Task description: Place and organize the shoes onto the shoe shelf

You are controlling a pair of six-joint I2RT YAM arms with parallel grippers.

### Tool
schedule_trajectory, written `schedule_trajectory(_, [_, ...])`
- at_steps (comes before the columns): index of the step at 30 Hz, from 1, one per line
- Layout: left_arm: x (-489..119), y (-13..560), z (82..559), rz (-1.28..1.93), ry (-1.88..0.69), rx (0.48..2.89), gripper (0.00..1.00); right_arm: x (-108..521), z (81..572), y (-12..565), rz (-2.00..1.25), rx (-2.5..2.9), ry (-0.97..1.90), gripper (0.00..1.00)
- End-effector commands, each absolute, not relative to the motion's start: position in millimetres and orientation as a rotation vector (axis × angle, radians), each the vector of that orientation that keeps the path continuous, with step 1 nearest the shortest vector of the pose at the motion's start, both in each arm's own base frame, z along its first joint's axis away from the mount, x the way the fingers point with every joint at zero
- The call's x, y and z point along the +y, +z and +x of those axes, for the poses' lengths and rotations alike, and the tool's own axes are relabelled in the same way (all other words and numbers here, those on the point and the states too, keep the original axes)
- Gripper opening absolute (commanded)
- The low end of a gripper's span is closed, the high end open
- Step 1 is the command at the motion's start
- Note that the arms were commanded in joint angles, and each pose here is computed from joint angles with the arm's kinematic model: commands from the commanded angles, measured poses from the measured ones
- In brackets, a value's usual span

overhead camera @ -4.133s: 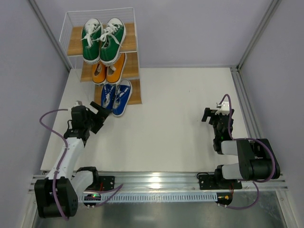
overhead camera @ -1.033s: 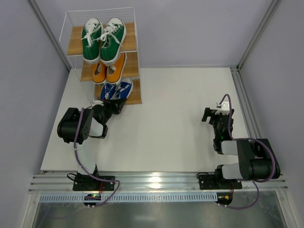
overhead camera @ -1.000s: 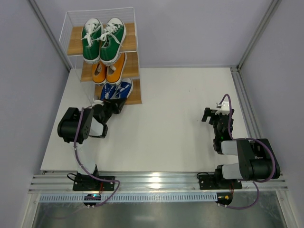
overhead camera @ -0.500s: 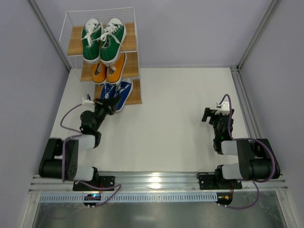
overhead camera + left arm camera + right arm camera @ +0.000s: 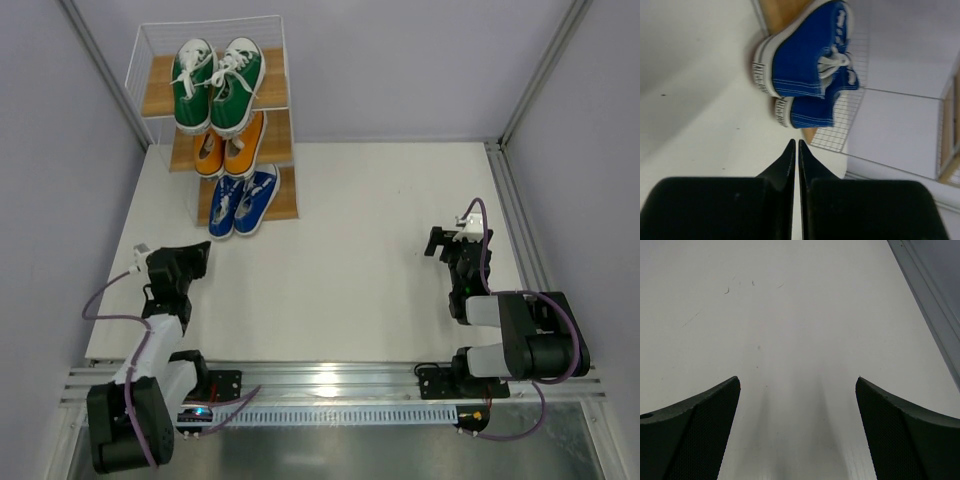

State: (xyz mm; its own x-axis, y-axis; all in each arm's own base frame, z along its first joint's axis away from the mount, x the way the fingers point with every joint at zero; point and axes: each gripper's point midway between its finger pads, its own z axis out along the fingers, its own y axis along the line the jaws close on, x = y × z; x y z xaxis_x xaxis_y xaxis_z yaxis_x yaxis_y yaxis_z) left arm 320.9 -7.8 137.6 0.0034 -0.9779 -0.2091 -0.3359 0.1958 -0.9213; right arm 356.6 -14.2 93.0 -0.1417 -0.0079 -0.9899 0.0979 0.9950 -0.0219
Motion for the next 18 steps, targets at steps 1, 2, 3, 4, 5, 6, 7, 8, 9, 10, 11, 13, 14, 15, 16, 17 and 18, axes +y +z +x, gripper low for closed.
schedule_trajectory(1, [-8.8,110.4,322.3,-1.355,-0.833,1.604,0.0,-13.8,365.8,118.2,0.071,1.617,-0.079,0.97])
schedule_trajectory(2, [-8.5,116.2,327.3,-1.341,-0.84,1.597,0.0,-13.3,365.7,117.8,0.07,1.619,-0.078,0.97])
schedule_trajectory(3, [-7.9,118.9,330.5,-1.336,-0.839,1.597,0.0,-13.5,366.0,118.0,0.07,1.619,-0.078,0.97])
schedule_trajectory(4, [-6.4,120.4,333.3,-1.335,-0.834,1.594,0.0,-13.8,366.1,118.8,0.071,1.616,-0.079,0.97])
schedule_trajectory(5, [-4.9,119.4,335.8,-1.332,-0.822,1.602,0.0,-13.2,366.1,118.4,0.071,1.617,-0.077,0.97])
schedule_trajectory(6, [-3.6,123.9,339.9,-1.325,-0.816,1.597,0.0,-13.0,365.7,117.8,0.069,1.619,-0.077,0.97])
schedule_trajectory(7, [-0.6,124.1,341.8,-1.325,-0.806,1.592,0.0,-13.5,366.0,118.0,0.07,1.619,-0.078,0.97])
schedule_trajectory(8, [0.1,118.9,344.4,-1.331,-0.798,1.604,0.0,-13.0,366.1,118.4,0.069,1.617,-0.077,0.97])
schedule_trajectory(9, [1.9,121.5,348.5,-1.326,-0.794,1.598,0.0,-13.8,365.7,117.8,0.071,1.619,-0.079,0.97])
schedule_trajectory(10, [3.8,122.3,351.8,-1.322,-0.792,1.592,0.0,-13.6,366.2,118.8,0.07,1.616,-0.078,0.97])
schedule_trajectory(11, [5.9,113.8,354.5,-1.34,-0.781,1.604,0.0,-13.3,365.7,117.8,0.07,1.619,-0.078,0.97])
schedule_trajectory(13, [6.4,114.6,363.5,-1.337,-0.794,1.6,0.0,-13.8,366.1,119.3,0.071,1.614,-0.079,0.97])
schedule_trajectory(14, [4.0,114.1,366.8,-1.335,-0.814,1.606,0.0,-13.0,365.6,117.4,0.069,1.62,-0.077,0.97])
schedule_trajectory(15, [2.5,105.9,369.4,-1.357,-0.823,1.621,0.0,-13.0,366.2,119.3,0.069,1.614,-0.077,0.97])
schedule_trajectory(16, [2.1,109.1,373.3,-1.351,-0.838,1.612,0.0,-13.8,365.7,118.3,0.071,1.617,-0.079,0.97])
schedule_trajectory(17, [2.2,108.1,374.4,-1.355,-0.839,1.611,0.0,-13.6,366.1,118.4,0.07,1.617,-0.078,0.97])
schedule_trajectory(18, [3.2,107.4,375.4,-1.357,-0.835,1.608,0.0,-13.8,366.1,118.9,0.071,1.616,-0.079,0.97])
